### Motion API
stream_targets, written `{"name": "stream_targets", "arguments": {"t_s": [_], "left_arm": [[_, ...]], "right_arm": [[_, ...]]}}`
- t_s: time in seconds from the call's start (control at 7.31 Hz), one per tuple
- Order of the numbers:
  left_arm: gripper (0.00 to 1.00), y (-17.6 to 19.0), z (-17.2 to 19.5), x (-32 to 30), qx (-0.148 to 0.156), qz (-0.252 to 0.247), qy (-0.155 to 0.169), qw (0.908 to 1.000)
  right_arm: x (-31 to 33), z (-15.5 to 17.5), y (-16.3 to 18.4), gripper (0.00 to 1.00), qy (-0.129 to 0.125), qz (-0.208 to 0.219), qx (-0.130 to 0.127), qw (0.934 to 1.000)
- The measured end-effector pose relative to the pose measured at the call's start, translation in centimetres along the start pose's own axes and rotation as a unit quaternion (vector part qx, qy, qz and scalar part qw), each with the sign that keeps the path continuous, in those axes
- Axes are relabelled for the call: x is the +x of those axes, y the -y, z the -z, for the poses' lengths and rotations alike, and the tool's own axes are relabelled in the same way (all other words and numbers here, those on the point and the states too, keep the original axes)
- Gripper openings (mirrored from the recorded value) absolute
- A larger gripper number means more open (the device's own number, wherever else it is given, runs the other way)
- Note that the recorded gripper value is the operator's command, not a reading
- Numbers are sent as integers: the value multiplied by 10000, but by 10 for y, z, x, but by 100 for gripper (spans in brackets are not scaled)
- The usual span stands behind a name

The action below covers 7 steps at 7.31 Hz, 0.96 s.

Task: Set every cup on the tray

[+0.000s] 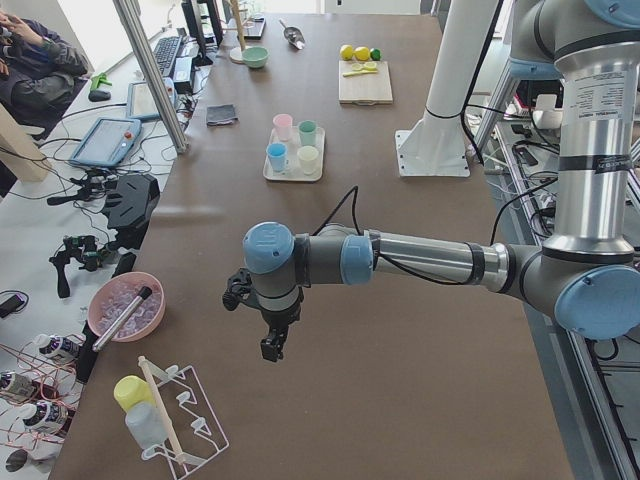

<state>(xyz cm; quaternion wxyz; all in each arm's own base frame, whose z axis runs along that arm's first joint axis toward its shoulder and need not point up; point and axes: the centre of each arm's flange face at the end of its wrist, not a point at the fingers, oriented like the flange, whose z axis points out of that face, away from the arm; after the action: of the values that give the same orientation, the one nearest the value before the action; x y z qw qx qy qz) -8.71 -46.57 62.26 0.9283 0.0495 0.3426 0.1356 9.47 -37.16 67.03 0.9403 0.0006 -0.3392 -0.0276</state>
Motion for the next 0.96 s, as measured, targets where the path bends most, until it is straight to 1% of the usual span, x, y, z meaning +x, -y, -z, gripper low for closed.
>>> {"name": "stream_targets", "arguments": {"t_s": [0.14, 0.27, 0.41, 0.55, 0.68, 0.96], "left_arm": [[99, 0, -1, -1, -12, 88, -7, 10000], [99, 0, -2, -1, -23, 438, -21, 9990], [99, 0, -1, 0, -14, 1040, -28, 9946], [99, 2, 1, 2, 6, 1565, -21, 9877], [99, 3, 2, 3, 21, 1805, -11, 9836], [99, 3, 2, 4, 29, 1923, -12, 9813]], "right_arm": [[0, 0, 0, 100, 0, 1, -1, 10000], [0, 0, 0, 100, 0, 4, 0, 10000], [0, 0, 1, 100, 1, 6, 3, 10000], [-1, 1, 1, 100, 8, 10, 7, 10000], [-1, 1, 1, 100, 19, 12, 12, 10000], [-2, 1, 2, 100, 35, 21, 25, 10000]]}}
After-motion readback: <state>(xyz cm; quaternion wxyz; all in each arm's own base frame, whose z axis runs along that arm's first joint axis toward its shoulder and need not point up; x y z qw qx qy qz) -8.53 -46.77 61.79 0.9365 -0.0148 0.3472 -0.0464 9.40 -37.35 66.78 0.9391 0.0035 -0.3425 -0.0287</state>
